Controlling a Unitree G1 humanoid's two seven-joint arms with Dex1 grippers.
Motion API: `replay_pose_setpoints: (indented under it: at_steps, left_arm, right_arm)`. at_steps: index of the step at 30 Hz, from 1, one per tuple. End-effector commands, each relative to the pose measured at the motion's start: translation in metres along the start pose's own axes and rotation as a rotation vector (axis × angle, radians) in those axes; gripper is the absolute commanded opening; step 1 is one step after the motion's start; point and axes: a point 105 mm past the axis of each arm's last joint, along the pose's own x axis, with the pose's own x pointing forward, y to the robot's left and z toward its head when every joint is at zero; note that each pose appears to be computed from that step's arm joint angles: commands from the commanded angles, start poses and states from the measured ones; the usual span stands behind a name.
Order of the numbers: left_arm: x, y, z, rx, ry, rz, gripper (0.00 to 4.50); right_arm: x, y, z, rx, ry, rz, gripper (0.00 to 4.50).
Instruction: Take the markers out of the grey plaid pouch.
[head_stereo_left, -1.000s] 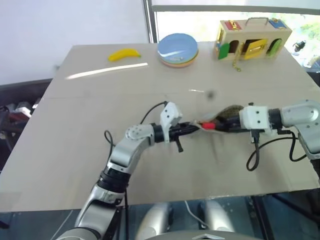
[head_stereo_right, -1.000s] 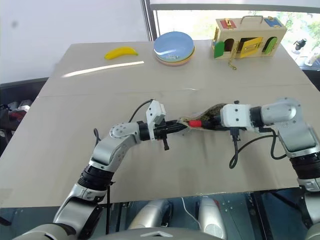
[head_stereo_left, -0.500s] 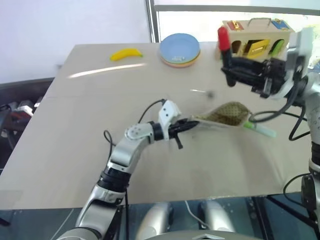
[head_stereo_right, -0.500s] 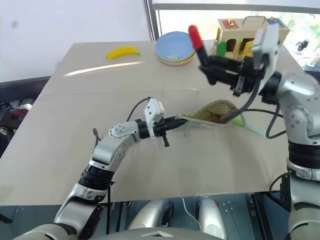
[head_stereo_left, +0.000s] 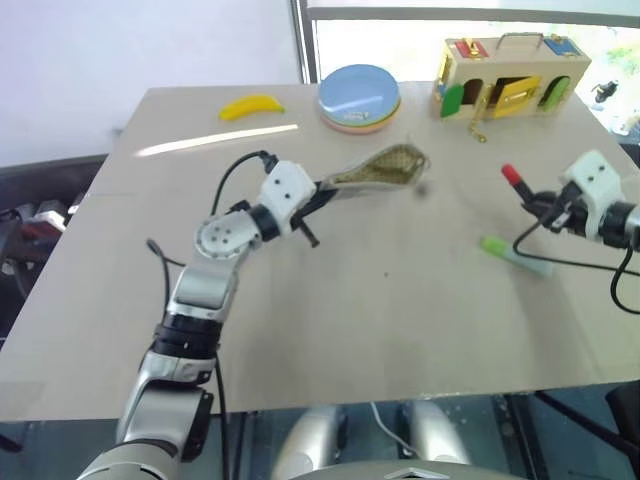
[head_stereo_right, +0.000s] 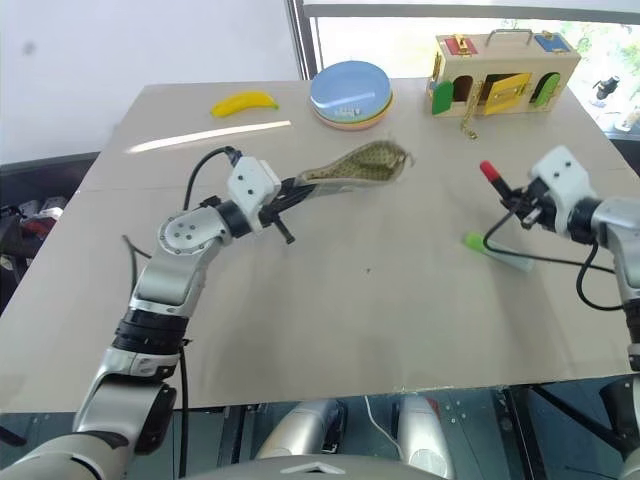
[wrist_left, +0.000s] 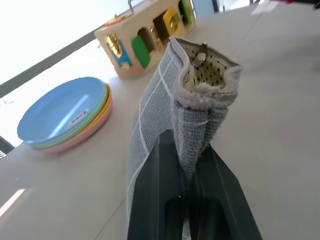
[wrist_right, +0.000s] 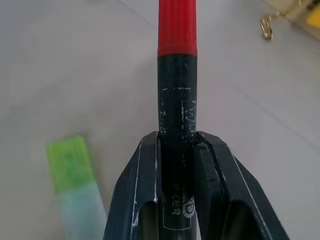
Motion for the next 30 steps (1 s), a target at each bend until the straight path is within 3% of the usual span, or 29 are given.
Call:
replay_pose_setpoints:
  at_steps: [1, 3, 4, 5, 6, 8, 11, 15, 18, 21, 23, 28, 29, 30]
  left_arm:
    - [-0.011, 0.004, -0.006, 0.045, 0.019, 0.034, 0.0]
    - [-0.016, 0.005, -0.013, 0.04, 0.038, 0.059, 0.0]
    - [-0.018, 0.006, -0.016, 0.041, 0.047, 0.072, 0.0]
    - [-0.019, 0.007, -0.018, 0.042, 0.054, 0.082, 0.0]
    - [-0.02, 0.007, -0.02, 0.041, 0.059, 0.091, 0.0]
    - [-0.021, 0.008, -0.022, 0.039, 0.067, 0.107, 0.0]
    - [-0.022, 0.009, -0.024, 0.034, 0.073, 0.122, 0.0]
    - [-0.024, 0.007, -0.027, 0.032, 0.084, 0.124, 0.0]
    - [-0.028, 0.004, -0.029, 0.01, 0.083, 0.116, 0.0]
    - [-0.034, 0.001, -0.026, -0.031, 0.055, 0.101, 0.91]
    - [-0.04, -0.001, -0.027, -0.023, 0.063, 0.088, 2.01]
    - [-0.064, -0.006, -0.038, 0.009, 0.12, 0.053, 3.89]
    - [-0.069, -0.003, -0.04, 0.02, 0.133, 0.069, 4.43]
    - [-0.073, -0.001, -0.042, 0.031, 0.146, 0.082, 4.48]
  right_arm:
    - [-0.011, -0.006, 0.025, -0.121, -0.048, -0.001, 0.34]
    - [-0.014, -0.004, 0.023, -0.118, -0.031, 0.017, 0.34]
    - [-0.015, -0.005, 0.021, -0.138, -0.012, 0.013, 1.35]
    - [-0.016, -0.005, 0.019, -0.159, 0.004, 0.012, 1.42]
    - [-0.017, -0.006, 0.018, -0.177, 0.021, 0.007, 2.24]
    - [-0.019, -0.005, 0.017, -0.212, 0.042, 0.002, 2.92]
    - [-0.022, -0.007, 0.02, -0.227, 0.045, -0.02, 4.34]
    - [-0.027, -0.009, 0.02, -0.224, 0.061, -0.036, 4.43]
    - [-0.031, 0.006, 0.021, -0.17, 0.045, 0.045, 4.43]
    - [-0.037, 0.029, 0.031, -0.08, -0.028, 0.157, 4.5]
    - [-0.043, 0.04, 0.032, -0.037, -0.06, 0.214, 4.5]
    - [-0.06, 0.067, 0.019, 0.104, -0.102, 0.325, 4.5]
    - [-0.063, 0.071, 0.016, 0.123, -0.111, 0.333, 4.5]
    - [-0.065, 0.073, 0.013, 0.133, -0.116, 0.334, 4.5]
